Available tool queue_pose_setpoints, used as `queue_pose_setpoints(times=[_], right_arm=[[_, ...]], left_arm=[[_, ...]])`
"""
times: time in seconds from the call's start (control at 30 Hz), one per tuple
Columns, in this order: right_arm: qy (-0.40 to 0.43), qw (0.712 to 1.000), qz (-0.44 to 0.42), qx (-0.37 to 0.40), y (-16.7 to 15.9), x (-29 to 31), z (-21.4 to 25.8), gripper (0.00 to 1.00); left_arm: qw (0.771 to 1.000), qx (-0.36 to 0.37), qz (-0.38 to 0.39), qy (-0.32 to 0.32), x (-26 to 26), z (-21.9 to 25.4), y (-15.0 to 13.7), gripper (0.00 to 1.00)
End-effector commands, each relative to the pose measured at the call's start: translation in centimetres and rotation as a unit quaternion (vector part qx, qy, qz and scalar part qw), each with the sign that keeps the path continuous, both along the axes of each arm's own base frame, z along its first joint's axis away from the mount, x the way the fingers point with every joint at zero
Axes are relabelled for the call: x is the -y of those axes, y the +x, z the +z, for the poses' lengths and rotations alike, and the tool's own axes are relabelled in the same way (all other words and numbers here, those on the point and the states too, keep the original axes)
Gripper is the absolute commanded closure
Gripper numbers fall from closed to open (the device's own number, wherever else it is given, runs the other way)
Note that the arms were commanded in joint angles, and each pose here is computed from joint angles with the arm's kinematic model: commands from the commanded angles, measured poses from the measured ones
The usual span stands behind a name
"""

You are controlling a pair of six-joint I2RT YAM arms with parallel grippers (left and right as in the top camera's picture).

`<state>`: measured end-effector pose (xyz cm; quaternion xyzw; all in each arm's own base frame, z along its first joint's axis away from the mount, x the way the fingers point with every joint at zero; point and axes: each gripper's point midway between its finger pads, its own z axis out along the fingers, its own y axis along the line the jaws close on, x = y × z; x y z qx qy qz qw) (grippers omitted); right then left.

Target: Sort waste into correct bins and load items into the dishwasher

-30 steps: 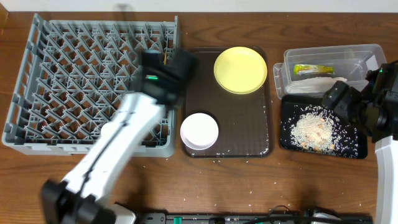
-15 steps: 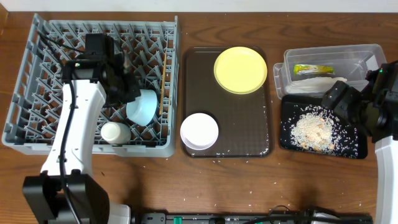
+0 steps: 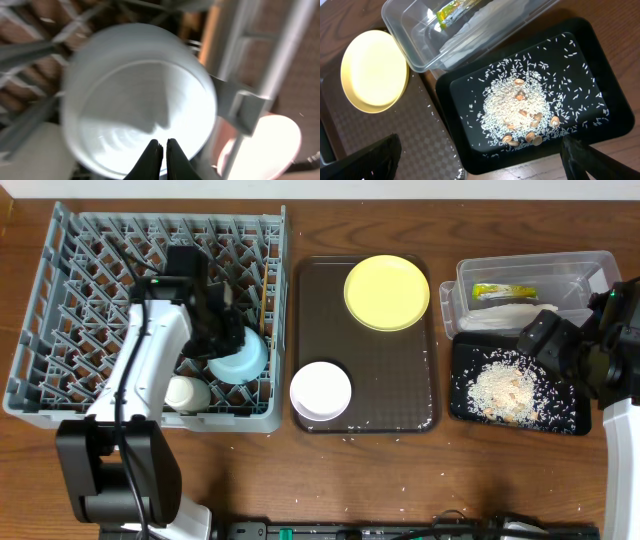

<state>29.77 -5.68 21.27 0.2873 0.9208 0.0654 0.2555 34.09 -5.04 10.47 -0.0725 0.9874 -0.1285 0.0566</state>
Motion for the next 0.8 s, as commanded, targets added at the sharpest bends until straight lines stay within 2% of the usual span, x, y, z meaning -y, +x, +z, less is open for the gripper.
queue_pose_setpoints(times=[0.0, 0.17, 0.27, 0.37, 0.47, 0.6, 0.7, 0.77], right_arm=[[0.001, 1.0, -0.009, 0.003, 0.0, 0.2, 0.2, 0.01], [0.001, 1.0, -0.009, 0.003, 0.0, 0.2, 0.2, 0.01], [0.001, 1.0, -0.009, 0.003, 0.0, 0.2, 0.2, 0.01], [0.001, 1.0, -0.009, 0.003, 0.0, 0.2, 0.2, 0.01], [0.001, 1.0, -0.009, 0.003, 0.0, 0.2, 0.2, 0.01], [0.001, 1.0, -0.009, 0.003, 0.0, 0.2, 0.2, 0.01], [0.001, 1.0, -0.009, 0.003, 0.0, 0.2, 0.2, 0.01], [0.001, 1.0, -0.009, 0.003, 0.0, 0.2, 0.2, 0.01]], left_arm=[[0.999, 0.0, -0.029, -0.026, 2.2, 0.3, -0.6, 0.92], [0.999, 0.006, -0.026, -0.04, 3.6, 1.6, -0.7, 0.91], [0.996, 0.048, -0.06, -0.049, 5.9, 4.3, -0.9, 0.88], [0.992, 0.056, -0.103, -0.034, 8.4, 4.6, -2.0, 0.88], [0.991, 0.053, -0.116, 0.026, 9.8, 3.1, -2.8, 0.9], [0.989, 0.042, -0.081, 0.117, 10.9, -0.8, -3.3, 0.92], [0.99, 0.017, -0.059, 0.124, 12.4, -3.8, -3.7, 0.92], [0.991, -0.002, -0.084, 0.107, 15.0, -6.6, -4.2, 0.92]])
